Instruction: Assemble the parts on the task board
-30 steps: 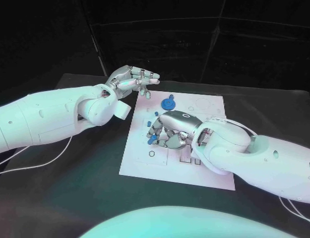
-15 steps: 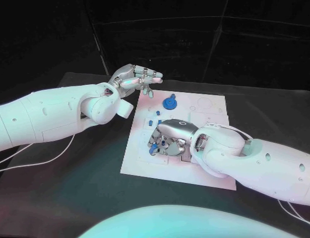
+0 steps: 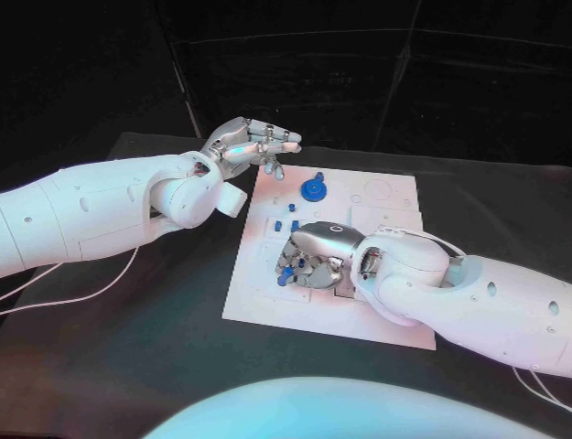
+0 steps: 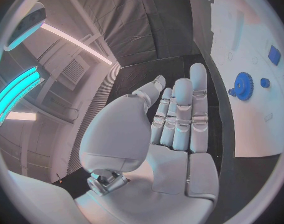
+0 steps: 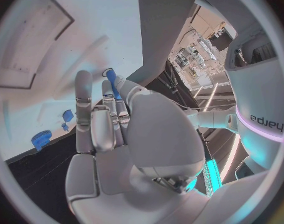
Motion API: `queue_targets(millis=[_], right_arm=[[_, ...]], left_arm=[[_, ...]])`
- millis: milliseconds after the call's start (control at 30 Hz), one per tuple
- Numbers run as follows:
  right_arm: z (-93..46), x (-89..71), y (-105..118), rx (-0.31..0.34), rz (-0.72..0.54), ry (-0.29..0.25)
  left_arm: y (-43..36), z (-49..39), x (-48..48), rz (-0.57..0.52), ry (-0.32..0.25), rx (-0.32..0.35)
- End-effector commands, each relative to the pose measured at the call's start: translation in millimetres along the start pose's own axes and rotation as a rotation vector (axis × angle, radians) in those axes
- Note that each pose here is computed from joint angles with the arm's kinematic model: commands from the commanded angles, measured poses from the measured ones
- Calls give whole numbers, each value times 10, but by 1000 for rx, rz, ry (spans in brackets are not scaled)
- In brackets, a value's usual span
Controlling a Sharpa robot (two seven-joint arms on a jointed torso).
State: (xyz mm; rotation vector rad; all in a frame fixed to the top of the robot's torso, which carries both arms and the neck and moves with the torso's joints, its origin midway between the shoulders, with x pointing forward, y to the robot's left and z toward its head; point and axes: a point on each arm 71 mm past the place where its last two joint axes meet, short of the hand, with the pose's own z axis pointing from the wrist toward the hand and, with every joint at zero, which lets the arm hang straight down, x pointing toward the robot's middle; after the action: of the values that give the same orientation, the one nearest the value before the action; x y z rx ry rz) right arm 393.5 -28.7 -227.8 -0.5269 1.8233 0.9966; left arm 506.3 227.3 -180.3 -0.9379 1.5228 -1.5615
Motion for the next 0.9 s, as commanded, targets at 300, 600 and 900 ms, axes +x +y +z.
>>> queue_targets(millis=[300, 600, 900], right_arm=[[45, 7, 1, 36, -65, 10], [79, 27, 26, 50, -97, 15], [93, 110, 65, 39, -109, 54]], left_arm=[[-16, 6, 13, -7, 10, 10], [-15, 6, 13, -8, 10, 9], [-15, 7, 16, -8, 12, 9]])
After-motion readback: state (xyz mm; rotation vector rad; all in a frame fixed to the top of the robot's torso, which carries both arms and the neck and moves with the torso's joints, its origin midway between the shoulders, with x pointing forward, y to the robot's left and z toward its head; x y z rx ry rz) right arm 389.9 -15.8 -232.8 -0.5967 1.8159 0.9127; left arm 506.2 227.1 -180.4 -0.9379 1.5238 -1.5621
